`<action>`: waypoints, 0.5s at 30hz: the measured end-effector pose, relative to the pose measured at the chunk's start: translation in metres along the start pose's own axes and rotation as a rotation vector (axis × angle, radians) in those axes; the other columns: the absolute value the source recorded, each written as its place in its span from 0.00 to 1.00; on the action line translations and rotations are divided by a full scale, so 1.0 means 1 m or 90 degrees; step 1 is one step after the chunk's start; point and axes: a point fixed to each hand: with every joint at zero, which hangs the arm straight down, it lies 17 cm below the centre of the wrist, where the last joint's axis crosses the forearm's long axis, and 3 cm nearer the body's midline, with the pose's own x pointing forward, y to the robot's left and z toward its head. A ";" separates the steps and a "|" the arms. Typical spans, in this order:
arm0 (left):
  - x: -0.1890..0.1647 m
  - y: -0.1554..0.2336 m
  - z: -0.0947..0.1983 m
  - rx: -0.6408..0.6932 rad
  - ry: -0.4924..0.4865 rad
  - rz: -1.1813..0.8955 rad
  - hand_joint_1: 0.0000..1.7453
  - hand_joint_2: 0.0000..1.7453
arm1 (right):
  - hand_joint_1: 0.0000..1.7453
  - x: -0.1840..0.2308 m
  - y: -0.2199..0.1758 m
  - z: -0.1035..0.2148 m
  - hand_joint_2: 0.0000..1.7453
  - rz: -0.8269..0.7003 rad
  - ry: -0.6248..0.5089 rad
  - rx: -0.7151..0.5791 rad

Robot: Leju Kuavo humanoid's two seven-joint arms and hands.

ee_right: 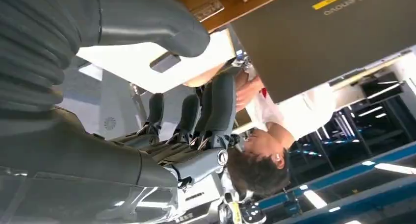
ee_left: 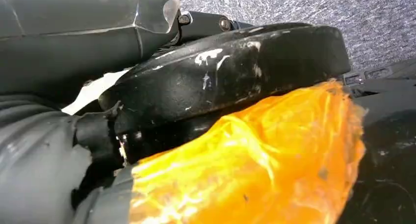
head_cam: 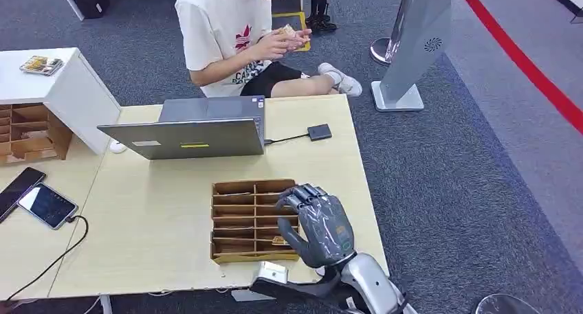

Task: Pass the card to the sensor for recognition and then transmit it.

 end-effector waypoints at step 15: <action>-0.001 0.001 0.000 0.000 0.005 -0.019 0.00 0.00 | 0.48 -0.017 0.010 -0.008 1.00 0.049 0.028 0.022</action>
